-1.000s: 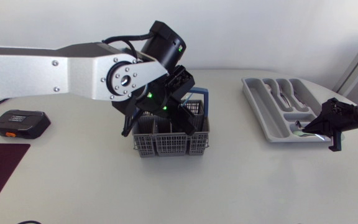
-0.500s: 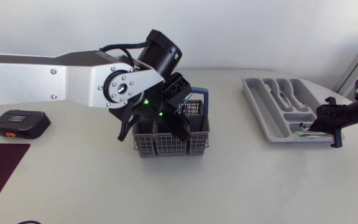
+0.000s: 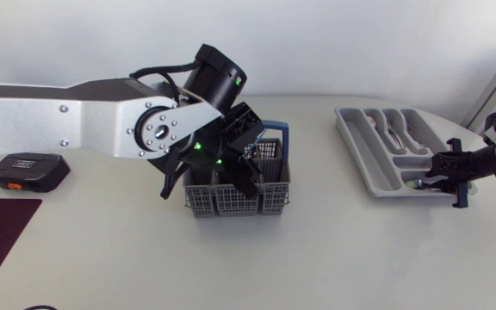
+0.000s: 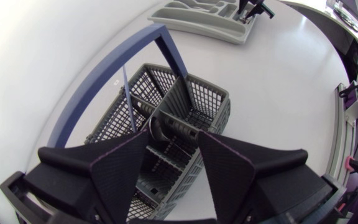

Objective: Unload the cutlery basket into the drawer organizer.

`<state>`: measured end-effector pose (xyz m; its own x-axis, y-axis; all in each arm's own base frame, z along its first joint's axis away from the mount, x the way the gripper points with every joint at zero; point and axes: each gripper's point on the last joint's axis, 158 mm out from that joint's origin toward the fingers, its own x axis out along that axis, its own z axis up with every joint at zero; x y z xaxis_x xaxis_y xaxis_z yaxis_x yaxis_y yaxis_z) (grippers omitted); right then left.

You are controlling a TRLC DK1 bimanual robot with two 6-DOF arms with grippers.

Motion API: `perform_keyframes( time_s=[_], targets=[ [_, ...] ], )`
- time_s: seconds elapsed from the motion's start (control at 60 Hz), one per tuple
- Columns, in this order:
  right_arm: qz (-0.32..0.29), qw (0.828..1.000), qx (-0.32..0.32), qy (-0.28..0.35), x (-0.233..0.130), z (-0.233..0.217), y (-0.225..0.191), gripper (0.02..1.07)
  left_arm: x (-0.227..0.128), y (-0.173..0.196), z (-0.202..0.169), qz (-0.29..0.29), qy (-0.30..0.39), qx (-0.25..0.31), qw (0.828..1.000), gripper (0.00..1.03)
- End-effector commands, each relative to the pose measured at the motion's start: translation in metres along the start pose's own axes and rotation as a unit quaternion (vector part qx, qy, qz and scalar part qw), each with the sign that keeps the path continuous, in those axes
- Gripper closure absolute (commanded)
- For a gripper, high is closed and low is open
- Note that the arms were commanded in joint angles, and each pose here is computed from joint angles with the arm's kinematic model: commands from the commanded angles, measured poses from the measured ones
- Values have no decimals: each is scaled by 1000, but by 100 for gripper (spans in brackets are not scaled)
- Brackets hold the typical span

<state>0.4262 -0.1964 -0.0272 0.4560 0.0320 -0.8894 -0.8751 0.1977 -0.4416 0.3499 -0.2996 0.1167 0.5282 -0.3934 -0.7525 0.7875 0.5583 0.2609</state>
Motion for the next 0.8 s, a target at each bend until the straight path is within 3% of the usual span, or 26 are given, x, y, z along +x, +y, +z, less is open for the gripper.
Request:
perform_keyframes(
  time_s=[0.0, 0.033, 0.1, 0.133, 0.367, 0.583, 0.683, 0.783],
  targets=[
    [-14, 1000, -2, -10, -16, 11, -1, 49, -3, -2, -5, 0, -7, 19, 1000, 45],
    [-20, 1000, 3, -13, -20, 13, -3, 41, -3, -1, -5, 2, -9, 21, 1000, 45],
    [-32, 999, 10, -18, -31, 17, -7, 13, -1, 1, -4, 5, -15, 23, 1000, 45],
    [-38, 999, 13, -22, -38, 19, -8, 8, 0, 1, -5, 6, -17, 26, 999, 45],
    [-83, 993, 47, -66, -81, 43, -12, 8, 8, 3, -4, 14, -31, 38, 999, 45],
    [-77, 990, 64, -102, -94, 71, 27, 8, 22, 4, -7, 37, -20, 39, 998, 46],
    [-85, 987, 74, -113, -98, 84, 43, 8, 28, 4, -10, 50, -29, 36, 998, 57],
    [-79, 985, 85, -126, -100, 97, 58, 8, 31, 5, -11, 79, -42, 35, 995, 57]
  ],
)
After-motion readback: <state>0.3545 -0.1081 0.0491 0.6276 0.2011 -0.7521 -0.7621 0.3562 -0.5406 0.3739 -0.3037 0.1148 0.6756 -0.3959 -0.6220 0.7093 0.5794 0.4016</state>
